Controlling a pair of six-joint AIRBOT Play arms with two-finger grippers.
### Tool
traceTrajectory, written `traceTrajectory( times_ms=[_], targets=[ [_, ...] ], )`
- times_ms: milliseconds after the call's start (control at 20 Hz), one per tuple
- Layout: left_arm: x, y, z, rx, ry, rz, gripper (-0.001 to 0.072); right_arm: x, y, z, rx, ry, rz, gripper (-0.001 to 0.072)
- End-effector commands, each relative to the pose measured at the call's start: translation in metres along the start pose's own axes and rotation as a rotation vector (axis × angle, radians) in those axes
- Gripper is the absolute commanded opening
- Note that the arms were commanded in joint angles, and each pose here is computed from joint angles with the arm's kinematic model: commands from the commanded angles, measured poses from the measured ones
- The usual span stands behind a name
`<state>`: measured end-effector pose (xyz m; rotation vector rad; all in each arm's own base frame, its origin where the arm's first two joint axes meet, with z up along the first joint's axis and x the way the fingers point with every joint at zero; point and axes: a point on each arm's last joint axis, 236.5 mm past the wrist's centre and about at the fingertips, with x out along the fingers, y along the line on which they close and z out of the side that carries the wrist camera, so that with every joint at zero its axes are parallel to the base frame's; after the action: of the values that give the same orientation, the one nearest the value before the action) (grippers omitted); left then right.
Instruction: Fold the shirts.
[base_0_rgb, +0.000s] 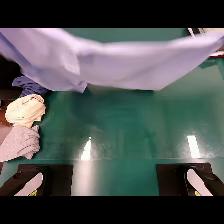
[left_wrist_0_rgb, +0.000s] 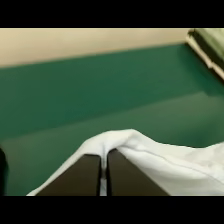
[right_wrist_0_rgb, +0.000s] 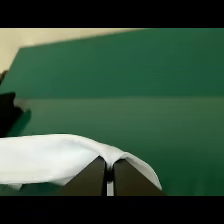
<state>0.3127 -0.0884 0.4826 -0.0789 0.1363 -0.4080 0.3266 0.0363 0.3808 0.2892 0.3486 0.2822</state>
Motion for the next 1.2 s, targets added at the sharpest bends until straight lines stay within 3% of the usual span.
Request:
traceTrajectory(
  times_ms=[0,250,450,650,850,1000,1150],
  targets=[
    [-0.09,-0.049,0.082,0.138,-0.274,-0.007,0.0023,-0.089,0.052,0.068,-0.168,-0.236,-0.05,0.0015],
    [-0.163,-0.089,0.109,0.19,-0.451,-0.027,0.0023,-0.151,0.083,0.102,-0.281,-0.381,-0.16,0.0014],
    [-0.111,-0.062,0.067,0.125,-0.265,-0.022,0.0023,-0.124,0.041,0.077,-0.17,-0.187,-0.218,0.0014],
    [0.014,0.001,-0.087,-0.114,0.236,-0.038,0.0023,-0.039,-0.042,-0.006,0.082,0.224,-0.173,0.0013],
    [0.094,0.032,-0.253,-0.364,0.697,-0.114,0.0023,0.04,-0.118,-0.138,0.199,0.773,-0.29,0.0013],
    [0.139,0.056,-0.328,-0.489,0.852,-0.106,0.0023,0.101,-0.138,-0.208,0.188,1.003,-0.3,0.0013],
    [0.188,0.082,-0.37,-0.517,0.831,-0.1,0.0024,0.167,-0.155,-0.241,0.179,1.004,-0.286,0.0014]
  ],
)
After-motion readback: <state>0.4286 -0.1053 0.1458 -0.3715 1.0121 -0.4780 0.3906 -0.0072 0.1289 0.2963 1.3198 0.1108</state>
